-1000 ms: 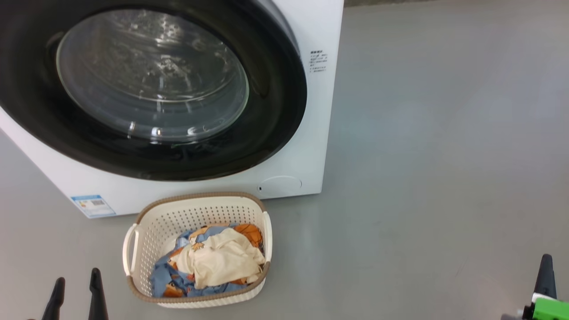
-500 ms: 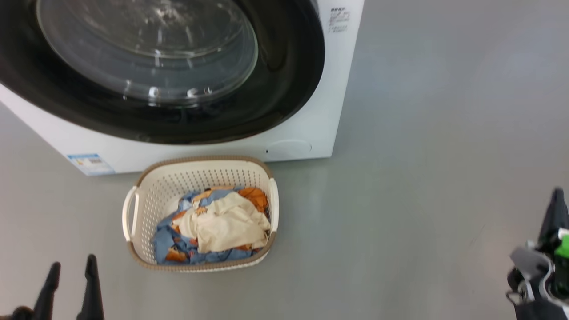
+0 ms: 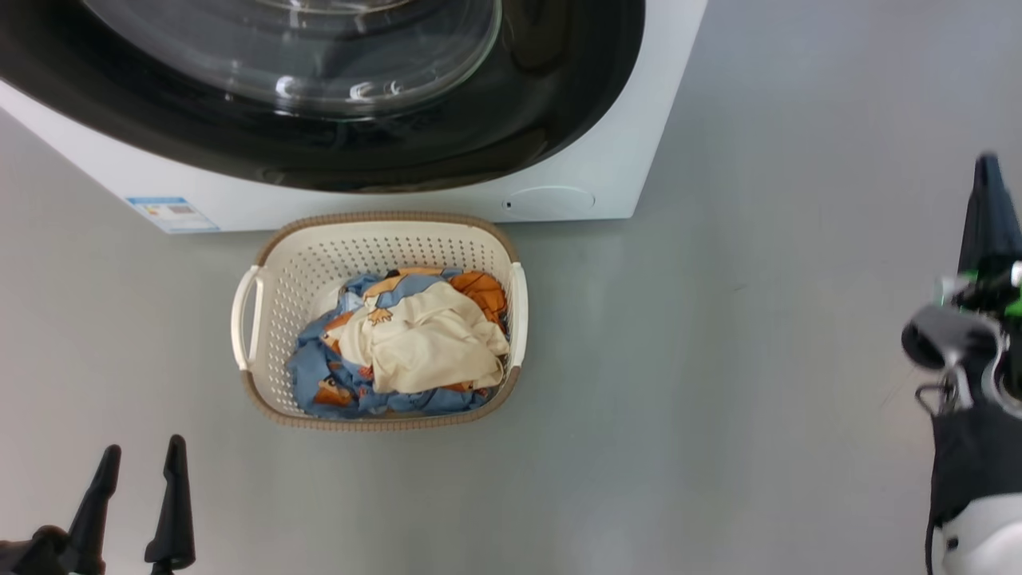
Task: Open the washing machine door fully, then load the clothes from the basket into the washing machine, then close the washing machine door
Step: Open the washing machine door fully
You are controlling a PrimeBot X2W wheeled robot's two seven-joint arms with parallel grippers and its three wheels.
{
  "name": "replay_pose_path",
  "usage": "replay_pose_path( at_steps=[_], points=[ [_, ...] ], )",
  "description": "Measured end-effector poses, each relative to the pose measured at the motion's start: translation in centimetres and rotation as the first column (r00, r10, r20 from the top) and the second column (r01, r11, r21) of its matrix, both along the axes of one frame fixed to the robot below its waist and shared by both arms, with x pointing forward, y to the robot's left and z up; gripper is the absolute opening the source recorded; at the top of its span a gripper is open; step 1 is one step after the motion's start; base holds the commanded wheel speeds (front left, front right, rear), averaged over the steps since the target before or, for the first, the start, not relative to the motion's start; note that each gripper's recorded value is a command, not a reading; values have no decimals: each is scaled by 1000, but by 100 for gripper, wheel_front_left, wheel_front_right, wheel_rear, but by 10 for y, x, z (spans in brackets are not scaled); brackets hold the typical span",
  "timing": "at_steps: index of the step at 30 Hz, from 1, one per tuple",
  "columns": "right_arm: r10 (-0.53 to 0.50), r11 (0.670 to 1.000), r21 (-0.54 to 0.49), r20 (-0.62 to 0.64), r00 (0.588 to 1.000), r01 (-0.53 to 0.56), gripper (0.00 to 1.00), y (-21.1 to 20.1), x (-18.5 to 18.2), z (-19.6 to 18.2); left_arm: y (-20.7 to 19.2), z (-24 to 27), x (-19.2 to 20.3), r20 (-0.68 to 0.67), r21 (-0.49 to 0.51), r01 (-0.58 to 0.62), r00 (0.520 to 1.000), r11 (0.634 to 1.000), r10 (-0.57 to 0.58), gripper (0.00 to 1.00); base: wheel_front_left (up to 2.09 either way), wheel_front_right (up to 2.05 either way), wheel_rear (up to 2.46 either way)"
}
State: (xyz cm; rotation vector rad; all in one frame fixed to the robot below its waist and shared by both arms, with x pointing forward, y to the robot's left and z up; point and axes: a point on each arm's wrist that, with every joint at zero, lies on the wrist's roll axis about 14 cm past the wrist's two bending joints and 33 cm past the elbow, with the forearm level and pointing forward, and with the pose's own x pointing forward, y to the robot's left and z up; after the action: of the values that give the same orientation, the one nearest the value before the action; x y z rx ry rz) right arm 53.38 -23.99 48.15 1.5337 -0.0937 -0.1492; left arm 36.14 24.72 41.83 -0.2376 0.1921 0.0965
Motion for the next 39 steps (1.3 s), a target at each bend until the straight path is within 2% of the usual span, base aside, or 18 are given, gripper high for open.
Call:
replay_pose_path(
  at_steps=[7,13,20,29,31,37,39],
  points=[
    [141,990,-32,119,983,-139,0,33,42,40,5,-14,-3,-53,16,7,999,1000,-6,100,0,0,0],
    [300,954,-78,174,938,-291,0,77,71,60,6,-25,4,-82,20,14,997,1000,-12,100,0,0,0],
    [461,887,-139,213,862,-440,0,123,90,80,10,-34,4,-113,26,6,994,1000,-3,100,0,0,0],
    [543,839,-208,250,802,-503,0,150,106,103,18,-39,-4,-134,29,-23,991,999,26,100,0,0,0],
    [571,820,-228,253,781,-526,0,156,110,107,19,-38,-2,-129,31,-29,991,999,33,100,0,0,0],
    [672,739,-245,209,711,-627,0,187,112,91,24,-40,-4,-135,23,-60,989,998,63,100,0,0,0],
    [685,728,-240,201,700,-643,0,193,113,85,27,-41,-6,-140,25,-73,987,997,75,100,0,0,0]
  ],
)
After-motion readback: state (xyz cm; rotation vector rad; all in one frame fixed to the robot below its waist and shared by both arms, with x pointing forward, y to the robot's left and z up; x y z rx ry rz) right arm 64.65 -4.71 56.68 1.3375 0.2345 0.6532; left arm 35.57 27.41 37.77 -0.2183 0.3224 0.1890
